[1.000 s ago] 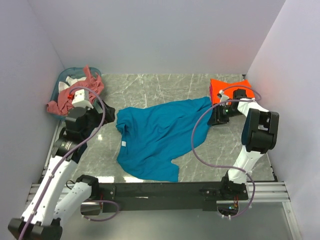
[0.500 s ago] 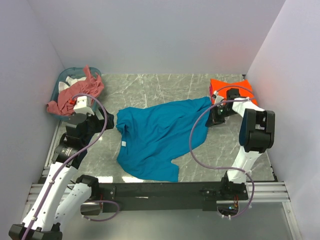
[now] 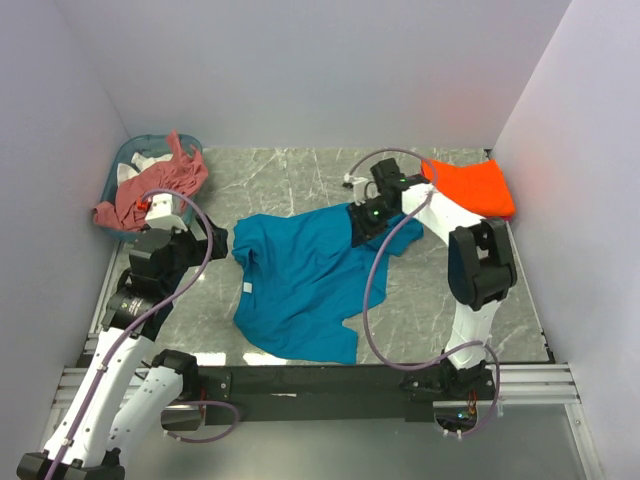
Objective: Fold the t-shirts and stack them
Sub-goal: Flatten the tshirt out
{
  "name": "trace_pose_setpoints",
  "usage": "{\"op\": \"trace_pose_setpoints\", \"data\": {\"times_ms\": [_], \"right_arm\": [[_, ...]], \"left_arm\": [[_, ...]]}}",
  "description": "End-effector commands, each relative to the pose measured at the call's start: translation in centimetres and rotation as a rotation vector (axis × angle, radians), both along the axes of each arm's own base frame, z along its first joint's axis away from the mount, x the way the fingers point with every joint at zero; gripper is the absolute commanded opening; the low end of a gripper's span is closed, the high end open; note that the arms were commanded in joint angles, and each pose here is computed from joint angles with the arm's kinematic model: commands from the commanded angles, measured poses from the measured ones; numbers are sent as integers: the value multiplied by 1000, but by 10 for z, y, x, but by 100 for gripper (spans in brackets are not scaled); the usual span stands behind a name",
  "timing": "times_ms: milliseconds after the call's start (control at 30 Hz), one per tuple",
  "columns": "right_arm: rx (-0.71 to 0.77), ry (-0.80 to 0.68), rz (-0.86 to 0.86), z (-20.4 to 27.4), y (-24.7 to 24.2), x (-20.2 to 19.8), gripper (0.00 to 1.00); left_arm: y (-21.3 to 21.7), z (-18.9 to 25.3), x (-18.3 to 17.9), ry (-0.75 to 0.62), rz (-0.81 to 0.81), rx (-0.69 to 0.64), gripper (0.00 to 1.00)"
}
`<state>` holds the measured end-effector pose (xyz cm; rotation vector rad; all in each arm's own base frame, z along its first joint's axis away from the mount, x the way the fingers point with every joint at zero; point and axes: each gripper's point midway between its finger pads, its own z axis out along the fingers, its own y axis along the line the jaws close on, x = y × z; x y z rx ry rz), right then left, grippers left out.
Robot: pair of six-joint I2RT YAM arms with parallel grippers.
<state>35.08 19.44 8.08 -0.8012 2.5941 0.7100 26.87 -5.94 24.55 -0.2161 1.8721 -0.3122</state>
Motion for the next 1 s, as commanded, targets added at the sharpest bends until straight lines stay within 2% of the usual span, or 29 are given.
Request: {"op": "trace_pose_setpoints", "data": {"times_ms": [0,67,233,467,633,700,967], "right_arm": [[-42,14,64,1,2,-5,36],[-40,-29,61,10,-7,-5,41],[8,-84,-16,29,-47,-8,43],[18,4,-104,-2,-81,-37,43],[31,52,-209,-18,-96,-23,45],[33,80,-233,-25,-99,-16,50],[50,132,-275,-39,-101,-2,53]], "left_arm": [[-1,4,1,-25,-19,7,100],[-1,4,0,-28,-19,6,100],[-5,5,1,-29,-38,1,99],[-10,3,2,-21,-65,-5,99],[-10,3,1,-19,-67,-9,99],[-10,2,0,-17,-66,-10,99],[-10,3,-1,-20,-62,-13,99]]}}
